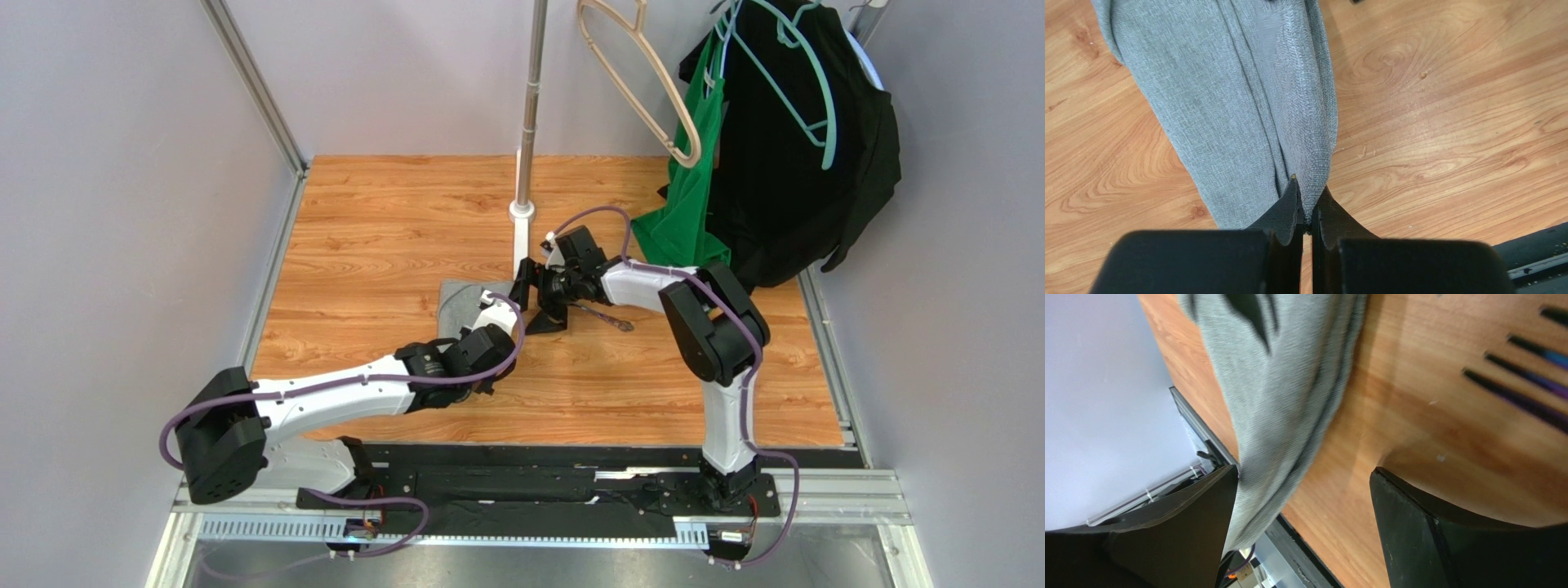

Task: Fold the napkin into a case and place the utensils inside
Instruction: Pick up the 2/3-rectangle-folded napkin at the center of the board, then fold the 2/3-rectangle-folded napkin at the center of the board.

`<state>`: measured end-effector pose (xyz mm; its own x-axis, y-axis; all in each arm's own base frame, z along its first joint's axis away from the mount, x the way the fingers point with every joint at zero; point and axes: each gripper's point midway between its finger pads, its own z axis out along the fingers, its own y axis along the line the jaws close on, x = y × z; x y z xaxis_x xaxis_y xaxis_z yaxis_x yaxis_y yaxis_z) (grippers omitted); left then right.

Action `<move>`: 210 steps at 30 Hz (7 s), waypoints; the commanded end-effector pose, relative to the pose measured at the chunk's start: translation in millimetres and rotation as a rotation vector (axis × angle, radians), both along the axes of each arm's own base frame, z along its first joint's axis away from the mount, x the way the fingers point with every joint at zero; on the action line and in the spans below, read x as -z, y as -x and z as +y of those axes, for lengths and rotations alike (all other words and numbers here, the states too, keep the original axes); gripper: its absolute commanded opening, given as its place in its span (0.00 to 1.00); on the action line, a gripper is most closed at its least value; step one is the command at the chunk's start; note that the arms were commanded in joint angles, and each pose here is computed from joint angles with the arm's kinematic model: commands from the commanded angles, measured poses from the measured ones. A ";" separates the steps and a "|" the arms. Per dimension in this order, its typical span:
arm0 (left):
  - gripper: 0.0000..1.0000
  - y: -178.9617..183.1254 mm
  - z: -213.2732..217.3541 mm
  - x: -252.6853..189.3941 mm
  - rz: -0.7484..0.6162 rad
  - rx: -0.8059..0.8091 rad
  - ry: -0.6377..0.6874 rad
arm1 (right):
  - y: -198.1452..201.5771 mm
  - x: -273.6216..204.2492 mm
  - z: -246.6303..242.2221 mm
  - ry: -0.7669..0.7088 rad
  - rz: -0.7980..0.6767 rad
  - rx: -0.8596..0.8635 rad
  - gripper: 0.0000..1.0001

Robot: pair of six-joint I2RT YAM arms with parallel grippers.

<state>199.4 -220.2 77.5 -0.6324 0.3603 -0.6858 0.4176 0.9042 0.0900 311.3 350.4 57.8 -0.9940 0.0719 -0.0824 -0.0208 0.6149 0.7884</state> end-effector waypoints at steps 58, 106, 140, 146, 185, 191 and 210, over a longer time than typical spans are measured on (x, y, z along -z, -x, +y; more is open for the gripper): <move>0.00 35.7 -64.0 18.6 0.208 0.036 0.414 | -71.5 -26.8 -2.4 0.316 -0.300 -0.054 0.00; 0.00 -141.7 -19.2 -24.3 0.350 -0.171 0.656 | -77.3 -25.8 -0.1 0.362 -0.311 -0.084 0.00; 0.05 -198.6 -8.5 -13.9 0.343 -0.223 0.614 | -74.4 -17.7 0.2 0.366 -0.299 -0.101 0.00; 0.13 -189.1 0.7 -34.6 0.311 -0.246 0.642 | -74.9 -18.3 1.8 0.361 -0.297 -0.104 0.00; 0.00 -208.8 24.3 42.4 0.484 -0.436 0.646 | -49.4 -9.8 83.7 0.177 -0.080 -0.031 0.00; 0.00 -208.0 23.8 43.6 0.489 -0.431 0.650 | -57.3 0.7 88.7 0.157 -0.095 -0.001 0.00; 0.99 -169.5 64.3 -48.3 0.291 -0.415 0.514 | -56.3 45.0 85.2 0.156 0.012 0.064 0.00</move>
